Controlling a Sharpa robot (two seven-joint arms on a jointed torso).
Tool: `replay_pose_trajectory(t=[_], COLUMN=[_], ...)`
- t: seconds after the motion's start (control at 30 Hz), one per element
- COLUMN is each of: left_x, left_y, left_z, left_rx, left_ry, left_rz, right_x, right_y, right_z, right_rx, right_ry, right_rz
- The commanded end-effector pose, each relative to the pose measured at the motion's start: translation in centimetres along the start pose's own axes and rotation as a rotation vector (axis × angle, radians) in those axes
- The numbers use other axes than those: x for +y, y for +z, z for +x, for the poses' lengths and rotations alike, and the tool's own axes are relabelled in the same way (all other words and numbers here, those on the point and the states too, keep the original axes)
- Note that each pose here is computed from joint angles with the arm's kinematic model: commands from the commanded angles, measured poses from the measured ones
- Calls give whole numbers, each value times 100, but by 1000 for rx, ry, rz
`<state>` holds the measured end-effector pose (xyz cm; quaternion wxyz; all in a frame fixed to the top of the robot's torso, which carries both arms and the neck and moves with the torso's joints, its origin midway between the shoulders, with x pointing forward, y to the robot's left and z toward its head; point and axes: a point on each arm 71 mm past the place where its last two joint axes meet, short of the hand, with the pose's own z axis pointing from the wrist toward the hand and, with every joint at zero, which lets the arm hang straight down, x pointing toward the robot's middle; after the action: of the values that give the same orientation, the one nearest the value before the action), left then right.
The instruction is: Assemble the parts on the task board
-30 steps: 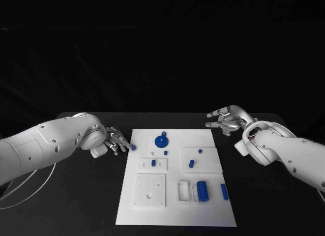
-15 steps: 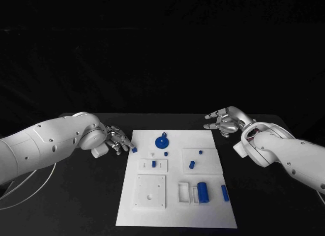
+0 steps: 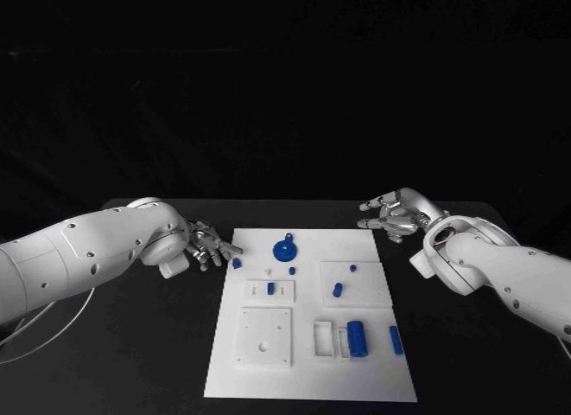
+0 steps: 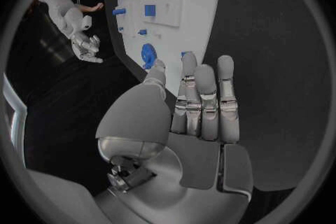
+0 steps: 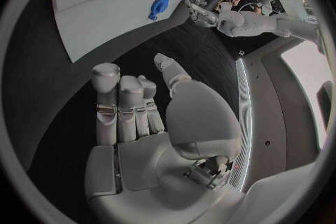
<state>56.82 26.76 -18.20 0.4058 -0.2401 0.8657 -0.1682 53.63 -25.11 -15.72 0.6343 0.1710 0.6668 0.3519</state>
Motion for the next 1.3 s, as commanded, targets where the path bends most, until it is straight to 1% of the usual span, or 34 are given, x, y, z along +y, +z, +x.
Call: replay_pose_trajectory(t=[0.03, 0.13, 0.27, 0.57, 0.93, 1.3], left_x=[-22, -47, -71, -104, -212, -277], left_y=[-6, -1, 3, 18, 75, 109], left_z=[-58, -51, -39, -26, 61, 166], left_rx=[-112, -129, -138, -146, -116, -62], left_ry=[121, 157, 202, 275, 309, 314], left_rz=[-50, -71, -92, -115, -102, -83], right_x=[18, 20, 18, 13, 13, 11], right_y=[-1, -1, 0, 0, 1, 0], right_z=[18, 20, 21, 22, 42, 48], right_rx=[15, 16, 17, 18, 21, 22], right_ry=[-15, -15, -16, -16, -14, -14], right_rz=[-17, -17, -16, -14, -14, -14])
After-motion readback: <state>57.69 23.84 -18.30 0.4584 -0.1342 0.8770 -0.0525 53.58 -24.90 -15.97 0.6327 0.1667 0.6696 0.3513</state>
